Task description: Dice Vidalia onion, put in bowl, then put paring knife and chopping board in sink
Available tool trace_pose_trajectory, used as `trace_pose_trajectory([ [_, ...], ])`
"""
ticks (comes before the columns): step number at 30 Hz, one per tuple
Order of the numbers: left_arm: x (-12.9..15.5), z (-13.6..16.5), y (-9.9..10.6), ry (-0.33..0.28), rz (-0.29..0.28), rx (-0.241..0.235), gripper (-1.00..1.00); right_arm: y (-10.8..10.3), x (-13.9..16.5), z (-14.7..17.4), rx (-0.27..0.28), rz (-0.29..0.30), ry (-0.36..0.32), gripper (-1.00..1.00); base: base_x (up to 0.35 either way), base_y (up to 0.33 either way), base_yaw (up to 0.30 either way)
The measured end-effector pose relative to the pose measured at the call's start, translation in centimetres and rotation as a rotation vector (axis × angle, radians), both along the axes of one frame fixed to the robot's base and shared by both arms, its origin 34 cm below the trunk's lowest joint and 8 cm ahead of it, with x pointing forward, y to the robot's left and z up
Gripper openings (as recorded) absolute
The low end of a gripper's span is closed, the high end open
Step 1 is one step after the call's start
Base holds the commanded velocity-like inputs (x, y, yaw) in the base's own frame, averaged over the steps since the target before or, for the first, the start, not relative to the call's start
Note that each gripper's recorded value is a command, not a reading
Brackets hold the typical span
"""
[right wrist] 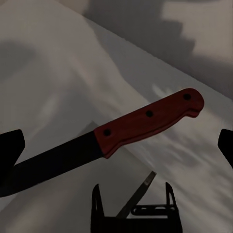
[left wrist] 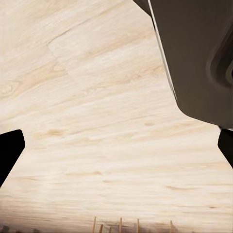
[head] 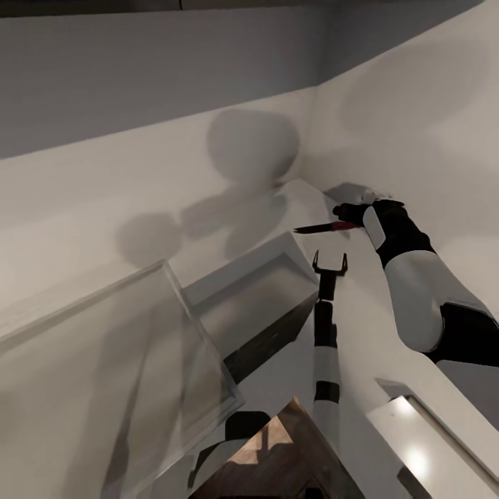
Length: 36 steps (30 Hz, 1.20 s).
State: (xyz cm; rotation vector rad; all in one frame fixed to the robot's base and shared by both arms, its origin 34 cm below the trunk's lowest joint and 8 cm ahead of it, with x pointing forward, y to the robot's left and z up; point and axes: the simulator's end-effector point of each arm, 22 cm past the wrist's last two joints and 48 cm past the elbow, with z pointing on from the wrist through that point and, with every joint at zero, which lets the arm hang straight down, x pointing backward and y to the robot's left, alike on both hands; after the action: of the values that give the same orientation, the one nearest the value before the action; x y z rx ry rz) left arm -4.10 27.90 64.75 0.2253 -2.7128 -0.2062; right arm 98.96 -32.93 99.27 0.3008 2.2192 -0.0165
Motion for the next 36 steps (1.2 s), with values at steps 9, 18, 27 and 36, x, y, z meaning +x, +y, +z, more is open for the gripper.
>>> trace_pose_trajectory([
  [9, -0.5, 0.2, 0.0, 0.015, 0.000, 0.000, 1.00, 0.1, 0.0, -1.3, 0.001, 0.000, 0.014, 1.00, 0.000, 0.000, 0.000],
  [18, -1.4, 0.6, -3.4, 0.043, 0.018, -0.036, 1.00, 0.0, -0.1, -2.5, -0.001, 0.000, 0.029, 1.00, 0.000, 0.000, 0.000],
  [27, -2.2, 1.1, -4.9, 0.071, 0.029, -0.052, 1.00, -0.1, -0.1, -3.8, -0.002, -0.001, 0.044, 1.00, 0.000, 0.000, 0.000],
  [36, -2.9, 1.4, -4.6, 0.096, 0.028, -0.047, 1.00, -0.1, -0.2, -5.1, -0.003, -0.001, 0.058, 1.00, 0.000, 0.000, 0.000],
])
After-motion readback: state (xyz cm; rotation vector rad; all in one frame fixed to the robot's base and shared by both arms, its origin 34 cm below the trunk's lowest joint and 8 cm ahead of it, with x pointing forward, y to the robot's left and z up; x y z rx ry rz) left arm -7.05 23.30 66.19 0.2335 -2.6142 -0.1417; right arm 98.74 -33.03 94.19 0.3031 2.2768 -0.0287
